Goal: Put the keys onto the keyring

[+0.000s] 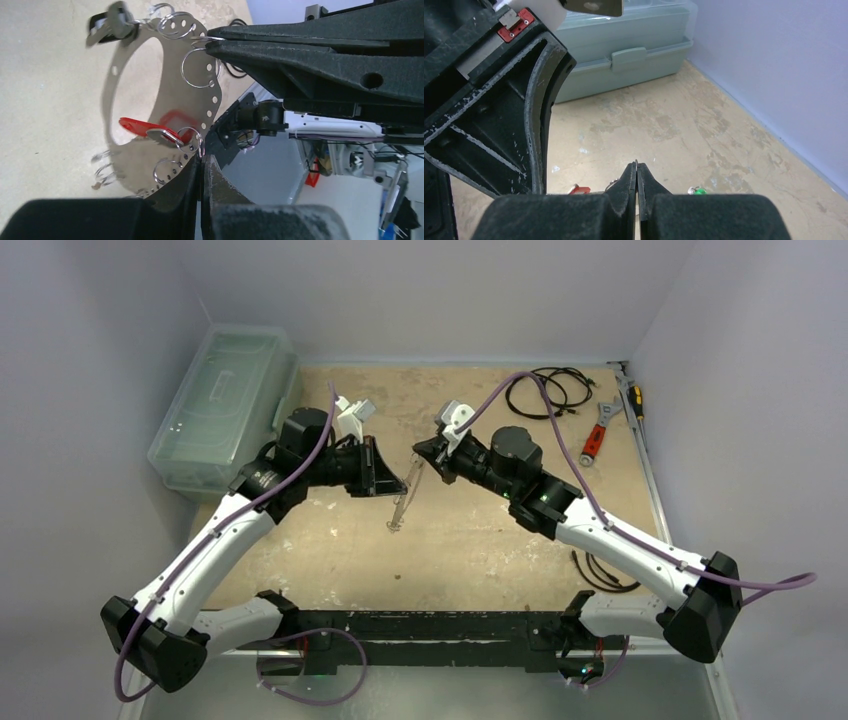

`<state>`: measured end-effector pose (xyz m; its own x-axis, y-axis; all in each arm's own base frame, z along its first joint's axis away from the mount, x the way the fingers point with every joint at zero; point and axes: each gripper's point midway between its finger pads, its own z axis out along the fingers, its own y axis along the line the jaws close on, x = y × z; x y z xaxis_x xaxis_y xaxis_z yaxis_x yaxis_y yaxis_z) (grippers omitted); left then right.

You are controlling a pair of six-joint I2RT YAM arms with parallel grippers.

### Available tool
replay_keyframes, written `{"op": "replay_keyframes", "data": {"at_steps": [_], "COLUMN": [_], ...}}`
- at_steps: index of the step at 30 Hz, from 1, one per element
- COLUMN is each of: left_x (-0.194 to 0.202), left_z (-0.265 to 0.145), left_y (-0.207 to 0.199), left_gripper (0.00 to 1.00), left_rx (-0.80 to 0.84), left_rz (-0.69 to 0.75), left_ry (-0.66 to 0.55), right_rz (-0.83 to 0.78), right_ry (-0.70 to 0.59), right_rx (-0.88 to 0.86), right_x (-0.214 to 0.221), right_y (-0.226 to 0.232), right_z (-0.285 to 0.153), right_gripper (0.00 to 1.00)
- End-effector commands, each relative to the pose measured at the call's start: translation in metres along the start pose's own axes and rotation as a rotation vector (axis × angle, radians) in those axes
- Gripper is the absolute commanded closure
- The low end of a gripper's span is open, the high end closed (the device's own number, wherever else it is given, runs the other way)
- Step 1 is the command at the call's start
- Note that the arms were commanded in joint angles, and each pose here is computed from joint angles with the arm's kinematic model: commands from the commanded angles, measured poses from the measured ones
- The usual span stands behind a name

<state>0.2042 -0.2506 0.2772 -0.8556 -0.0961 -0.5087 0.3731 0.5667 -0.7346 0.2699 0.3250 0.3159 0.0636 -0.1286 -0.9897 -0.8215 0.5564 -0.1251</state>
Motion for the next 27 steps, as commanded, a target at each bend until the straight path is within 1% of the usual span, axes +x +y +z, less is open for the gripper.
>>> {"op": "replay_keyframes", "data": {"at_steps": [1, 3, 5, 9, 12, 16, 18, 19, 20, 24, 27], "left_x": [-0.012, -0.016, -0.019, -0.024, -0.028, -0.030, -0.031, -0.031, -0.031, -0.033, -0.038], "left_z": [-0.002, -0.002, -0.001, 0.001, 0.001, 0.003, 0.005, 0.005, 0.007, 0.011, 0.013], "left_y": [-0.015, -0.016, -0.016, -0.014, -0.016, -0.018, -0.016, -0.015, -0.014, -0.006, -0.003], "left_gripper": [1.00, 1.00, 1.00, 1.00, 1.00, 1.00, 1.00, 1.00, 1.00, 1.00, 1.00], "left_rx": [0.116, 0.174, 0.212, 0.226, 0.235, 0.271, 0.281, 0.283, 0.283, 0.272, 0.285], "left_rz": [-0.045, -0.088, -0.122, -0.144, -0.149, -0.184, -0.213, -0.223, -0.232, -0.261, -0.268], "left_ry": [-0.025, -0.031, -0.047, -0.061, -0.070, -0.075, -0.075, -0.078, -0.078, -0.087, -0.116], "right_rz": [0.031, 0.037, 0.040, 0.042, 0.042, 0.101, 0.170, 0.171, 0.240, 0.376, 0.499], "right_ry": [-0.101, -0.076, -0.054, -0.029, -0.033, -0.046, -0.034, -0.013, 0.001, 0.079, 0.124], "right_rx": [0.052, 0.066, 0.077, 0.116, 0.123, 0.169, 0.198, 0.210, 0.215, 0.220, 0.159], "right_x": [-0.027, -0.018, -0.010, -0.001, -0.003, -0.008, -0.010, -0.009, -0.009, -0.003, 0.002], "right_y": [-0.009, -0.010, -0.011, -0.017, -0.017, -0.023, -0.026, -0.028, -0.026, -0.020, -0.007], "right_z": [0.000, 0.000, -0.001, -0.009, -0.015, -0.026, -0.028, -0.028, -0.027, -0.028, -0.028], "right_gripper": [0.92, 0.77, 0.65, 0.53, 0.48, 0.36, 0.34, 0.34, 0.34, 0.32, 0.33]}}
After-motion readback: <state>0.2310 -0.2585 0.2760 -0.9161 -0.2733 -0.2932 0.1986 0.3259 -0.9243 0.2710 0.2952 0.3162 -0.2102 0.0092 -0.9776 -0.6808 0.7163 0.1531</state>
